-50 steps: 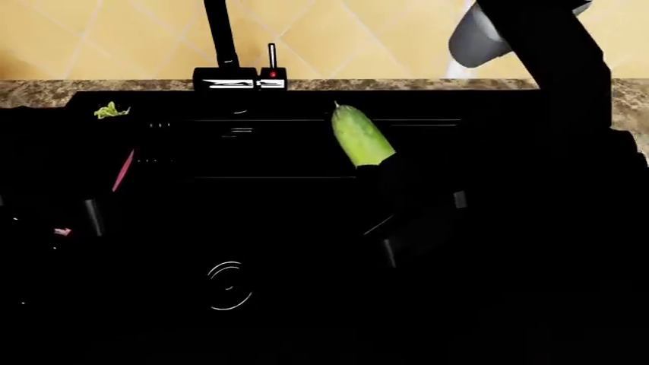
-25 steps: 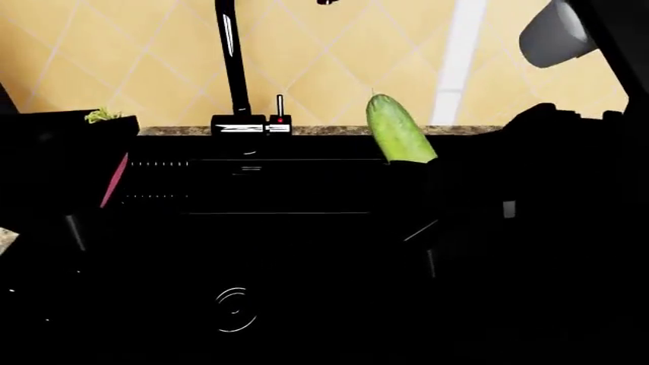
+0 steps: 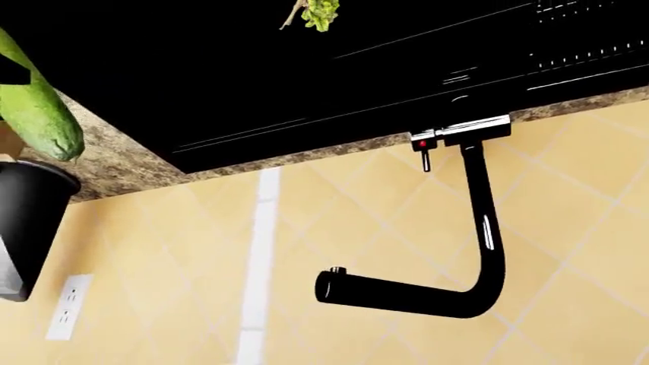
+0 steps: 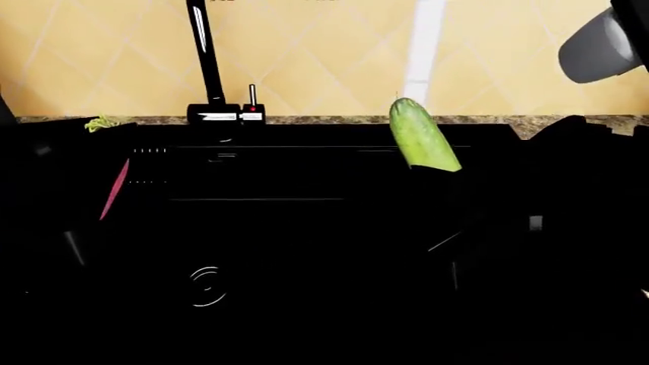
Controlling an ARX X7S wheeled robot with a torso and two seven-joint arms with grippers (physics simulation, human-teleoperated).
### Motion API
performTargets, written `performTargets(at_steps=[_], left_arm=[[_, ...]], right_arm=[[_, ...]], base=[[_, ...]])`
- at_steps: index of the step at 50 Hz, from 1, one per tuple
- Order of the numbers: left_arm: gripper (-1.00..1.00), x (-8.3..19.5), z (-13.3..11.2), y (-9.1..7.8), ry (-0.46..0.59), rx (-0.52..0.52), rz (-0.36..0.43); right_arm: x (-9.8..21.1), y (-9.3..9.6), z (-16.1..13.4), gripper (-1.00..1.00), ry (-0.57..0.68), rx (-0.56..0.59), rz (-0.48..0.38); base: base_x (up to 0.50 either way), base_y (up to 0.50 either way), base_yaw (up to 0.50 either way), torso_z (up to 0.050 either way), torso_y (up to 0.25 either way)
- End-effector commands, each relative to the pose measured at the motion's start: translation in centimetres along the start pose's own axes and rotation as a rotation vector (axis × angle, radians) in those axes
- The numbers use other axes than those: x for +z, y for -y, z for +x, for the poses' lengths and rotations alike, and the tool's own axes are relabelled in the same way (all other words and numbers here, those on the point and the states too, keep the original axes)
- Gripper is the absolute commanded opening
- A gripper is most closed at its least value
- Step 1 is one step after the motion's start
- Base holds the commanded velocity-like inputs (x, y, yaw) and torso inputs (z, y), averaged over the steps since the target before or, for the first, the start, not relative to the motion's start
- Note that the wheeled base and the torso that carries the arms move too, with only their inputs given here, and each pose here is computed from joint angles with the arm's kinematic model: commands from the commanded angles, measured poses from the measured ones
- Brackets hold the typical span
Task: Pick up the fruits and vegetables and place them in the sink. Turn on the sink faucet to wash them. Then turn the sink off and put them in the tray.
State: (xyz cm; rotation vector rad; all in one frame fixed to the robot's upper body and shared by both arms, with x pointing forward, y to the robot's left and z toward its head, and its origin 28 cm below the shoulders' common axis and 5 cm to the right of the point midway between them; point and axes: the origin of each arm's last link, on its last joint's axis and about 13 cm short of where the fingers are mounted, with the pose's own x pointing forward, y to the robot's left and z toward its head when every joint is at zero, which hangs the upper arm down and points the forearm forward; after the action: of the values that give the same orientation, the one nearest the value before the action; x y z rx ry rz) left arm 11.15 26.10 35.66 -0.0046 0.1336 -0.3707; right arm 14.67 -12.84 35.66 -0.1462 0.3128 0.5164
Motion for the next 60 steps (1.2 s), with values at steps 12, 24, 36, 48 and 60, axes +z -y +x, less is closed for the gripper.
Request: performTargets(at_steps=[12, 24, 36, 48, 60], left_arm=[[-1.0, -0.04, -0.02, 0.13, 0.009, -0.006, -0.002], [-1.0, -0.2, 0.21, 0.14, 0.005, -0.009, -0.002], [-1.0, -0.32, 0.43, 0.23, -0.005, -0.016, 0.0], [-1.0, -0.31, 0.47, 0.26, -0.003, -0.021, 0.004], [-1.0, -0.4, 0.6, 0.21, -0.005, -0.017, 0.004]], right_arm=[[-0.1, 0.42, -0.52, -1.0, 0.029, -0.033, 0.024], [-0.16, 0.55, -0.7, -1.0, 0.043, -0.043, 0.025], [-0.26, 0.74, -0.65, -1.0, 0.038, -0.053, 0.034], [-0.25, 0.89, -0.51, -1.0, 0.033, -0.057, 0.035], [-0.45, 0.95, -0.47, -1.0, 0.031, -0.062, 0.036]], base=[[-0.08, -0.5, 0.0, 0.0, 0.0], [-0.01, -0.5, 0.0, 0.0, 0.0], [0.0, -0.5, 0.0, 0.0, 0.0], [0.0, -0.5, 0.0, 0.0, 0.0], [0.0, -0.5, 0.0, 0.0, 0.0]])
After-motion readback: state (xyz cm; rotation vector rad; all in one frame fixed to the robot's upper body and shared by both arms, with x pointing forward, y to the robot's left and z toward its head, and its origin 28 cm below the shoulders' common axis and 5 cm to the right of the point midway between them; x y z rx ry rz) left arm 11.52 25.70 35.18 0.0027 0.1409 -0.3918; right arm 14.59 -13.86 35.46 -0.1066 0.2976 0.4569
